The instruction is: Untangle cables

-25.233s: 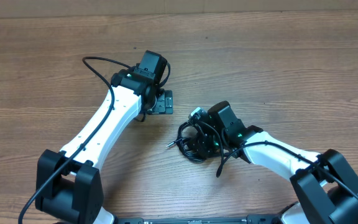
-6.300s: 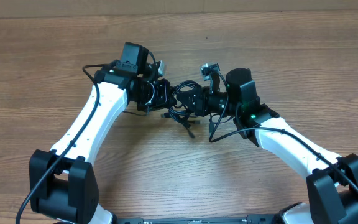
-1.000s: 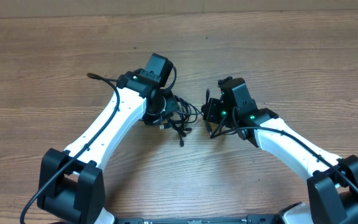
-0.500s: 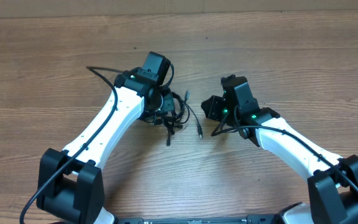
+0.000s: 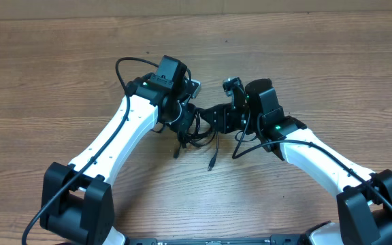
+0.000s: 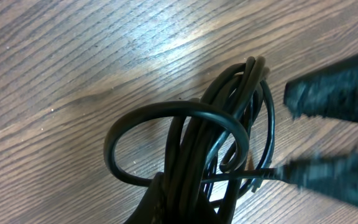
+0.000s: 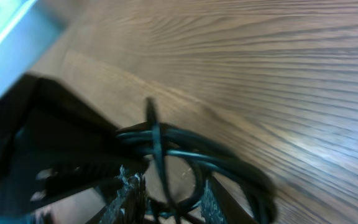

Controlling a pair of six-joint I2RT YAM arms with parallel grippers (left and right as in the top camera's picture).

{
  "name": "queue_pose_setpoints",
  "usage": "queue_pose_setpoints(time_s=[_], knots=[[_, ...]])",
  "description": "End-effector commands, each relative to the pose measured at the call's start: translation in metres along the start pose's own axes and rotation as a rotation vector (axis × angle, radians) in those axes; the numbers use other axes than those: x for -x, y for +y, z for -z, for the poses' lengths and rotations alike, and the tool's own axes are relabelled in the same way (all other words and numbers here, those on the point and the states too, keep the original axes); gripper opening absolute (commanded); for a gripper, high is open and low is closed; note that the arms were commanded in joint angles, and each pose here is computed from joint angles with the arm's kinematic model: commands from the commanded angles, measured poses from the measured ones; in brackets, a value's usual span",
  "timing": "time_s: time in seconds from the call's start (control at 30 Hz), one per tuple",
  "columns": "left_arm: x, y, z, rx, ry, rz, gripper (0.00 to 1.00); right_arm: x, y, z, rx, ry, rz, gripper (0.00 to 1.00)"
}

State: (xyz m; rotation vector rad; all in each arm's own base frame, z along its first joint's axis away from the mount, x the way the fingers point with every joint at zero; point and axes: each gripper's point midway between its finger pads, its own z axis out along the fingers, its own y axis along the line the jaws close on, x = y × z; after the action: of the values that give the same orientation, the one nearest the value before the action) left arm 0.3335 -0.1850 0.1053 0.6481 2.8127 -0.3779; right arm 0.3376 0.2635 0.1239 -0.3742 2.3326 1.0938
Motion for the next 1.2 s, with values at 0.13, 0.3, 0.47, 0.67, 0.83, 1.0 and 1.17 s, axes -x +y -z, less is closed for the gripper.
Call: queue_pose_setpoints(time_s=[0.13,0.3,0.47,0.67,0.83,1.0,1.17], knots=[[0.009,-0.017,0.002,-0.095,-0.036,-0.01,0.04,-0.001,0.019,0.006,0.088,0.019,0.086,0.29],[0.019,-0.028,0.005,-0.166,-0.074,0.048,0.04,-0.005,0.02,0.005,0.088,0.036,0.08,0.28],[0.019,-0.036,0.006,-0.212,-0.072,0.045,0.04,-0.004,0.016,0.004,0.062,0.027,0.081,0.29],[0.013,-0.036,0.006,-0.211,-0.049,0.048,0.04,-0.001,0.005,0.004,0.003,0.008,0.079,0.29],[0.012,-0.036,0.005,-0.211,-0.044,0.05,0.04,-0.005,-0.011,0.004,-0.087,0.017,0.051,0.04],[0.013,-0.036,0.006,-0.209,-0.049,0.049,0.04,-0.012,-0.022,0.006,-0.142,0.041,0.019,0.04],[0.01,0.006,0.002,0.031,-0.044,0.211,0.04,-0.016,-0.046,0.011,-0.277,0.018,-0.171,0.04]])
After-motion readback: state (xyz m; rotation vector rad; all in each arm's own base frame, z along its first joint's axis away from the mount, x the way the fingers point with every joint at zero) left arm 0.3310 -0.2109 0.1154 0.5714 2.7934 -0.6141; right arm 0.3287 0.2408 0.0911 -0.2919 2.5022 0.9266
